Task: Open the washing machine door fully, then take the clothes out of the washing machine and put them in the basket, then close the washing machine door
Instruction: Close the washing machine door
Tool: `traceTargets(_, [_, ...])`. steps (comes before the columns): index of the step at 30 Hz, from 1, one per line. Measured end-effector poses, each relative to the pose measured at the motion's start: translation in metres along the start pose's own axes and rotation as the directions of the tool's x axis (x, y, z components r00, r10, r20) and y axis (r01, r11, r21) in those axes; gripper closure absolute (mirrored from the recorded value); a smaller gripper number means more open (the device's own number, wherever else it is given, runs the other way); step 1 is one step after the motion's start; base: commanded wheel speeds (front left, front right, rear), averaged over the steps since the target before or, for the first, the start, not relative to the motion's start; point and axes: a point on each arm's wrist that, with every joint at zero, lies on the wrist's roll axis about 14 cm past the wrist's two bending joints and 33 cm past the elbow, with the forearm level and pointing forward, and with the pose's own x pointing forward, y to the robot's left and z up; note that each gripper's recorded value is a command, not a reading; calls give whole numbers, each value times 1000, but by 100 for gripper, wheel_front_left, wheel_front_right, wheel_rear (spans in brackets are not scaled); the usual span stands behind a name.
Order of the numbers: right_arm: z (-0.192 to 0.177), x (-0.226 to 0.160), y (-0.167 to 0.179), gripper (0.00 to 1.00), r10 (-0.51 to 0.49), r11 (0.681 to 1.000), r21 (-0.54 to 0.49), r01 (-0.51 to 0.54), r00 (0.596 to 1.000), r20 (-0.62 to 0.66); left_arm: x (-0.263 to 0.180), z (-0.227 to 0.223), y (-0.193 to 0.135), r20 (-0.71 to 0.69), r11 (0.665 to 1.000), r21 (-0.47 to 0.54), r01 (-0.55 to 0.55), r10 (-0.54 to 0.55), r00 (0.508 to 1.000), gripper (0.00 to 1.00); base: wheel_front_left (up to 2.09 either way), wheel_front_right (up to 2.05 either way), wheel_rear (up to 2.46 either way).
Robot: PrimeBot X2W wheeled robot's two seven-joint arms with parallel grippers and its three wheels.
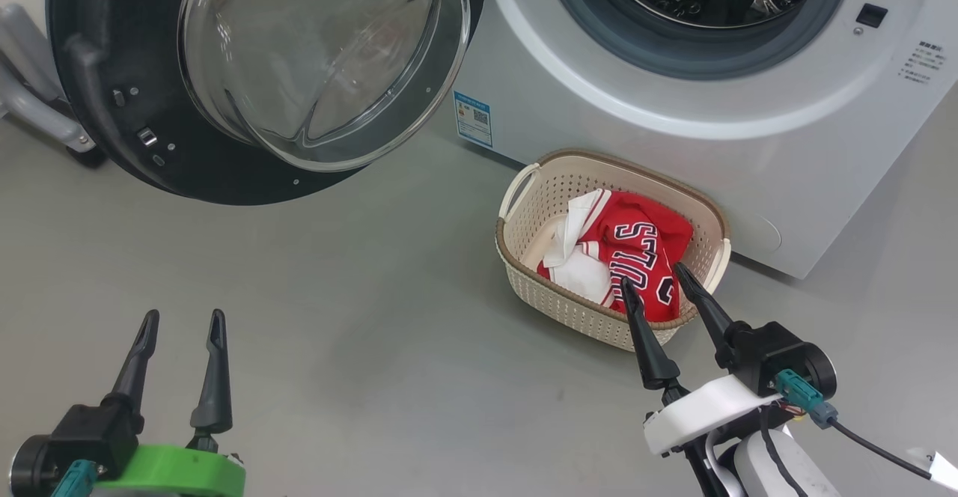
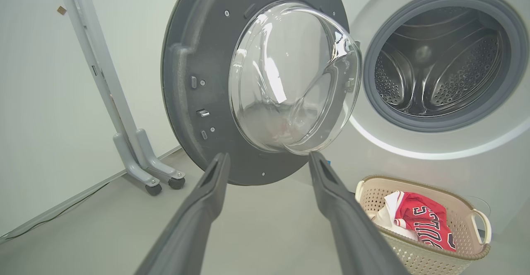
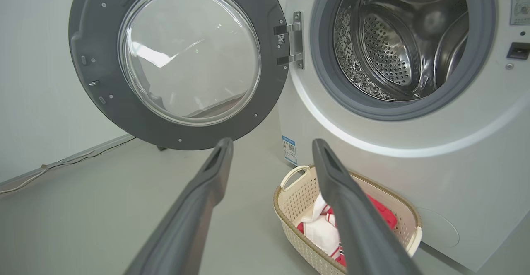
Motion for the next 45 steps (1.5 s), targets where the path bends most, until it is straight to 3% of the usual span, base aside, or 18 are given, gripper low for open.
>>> traceTargets(21, [2, 0, -1, 0, -5, 1000, 2, 5, 1000, 5, 0, 2, -2, 7, 1000, -5, 8, -8, 1000, 0, 0, 0, 0])
traceTargets(22, [2, 0, -1, 0, -5, 1000, 2, 5, 1000, 5, 0, 2, -2, 8, 1000, -6, 8, -8, 1000, 11, 0, 0, 0])
traceTargets(23, [2, 0, -1, 0, -5, 1000, 2, 5, 1000, 5, 0, 2, -3, 7, 1000, -6, 8, -8, 1000, 35, 0, 0, 0])
traceTargets(24, [2, 0, -1, 0, -5, 1000, 3, 5, 1000, 4, 0, 2, -3, 8, 1000, -6, 8, -8, 1000, 63, 0, 0, 0])
traceTargets(25, [2, 0, -1, 0, -5, 1000, 3, 5, 1000, 4, 0, 2, -3, 8, 1000, -6, 8, -8, 1000, 100, 0, 0, 0])
traceTargets(37, [-11, 2, -4, 0, -2, 1000, 11, 2, 1000, -22, 5, 21, 33, 57, 995, 27, -97, 96, 994, 100, 0, 0, 0])
traceTargets(45, [-29, 2, -14, 0, -2, 1000, -14, 1, 998, -67, 27, 90, 91, 232, 975, 66, -211, 190, 954, 100, 0, 0, 0])
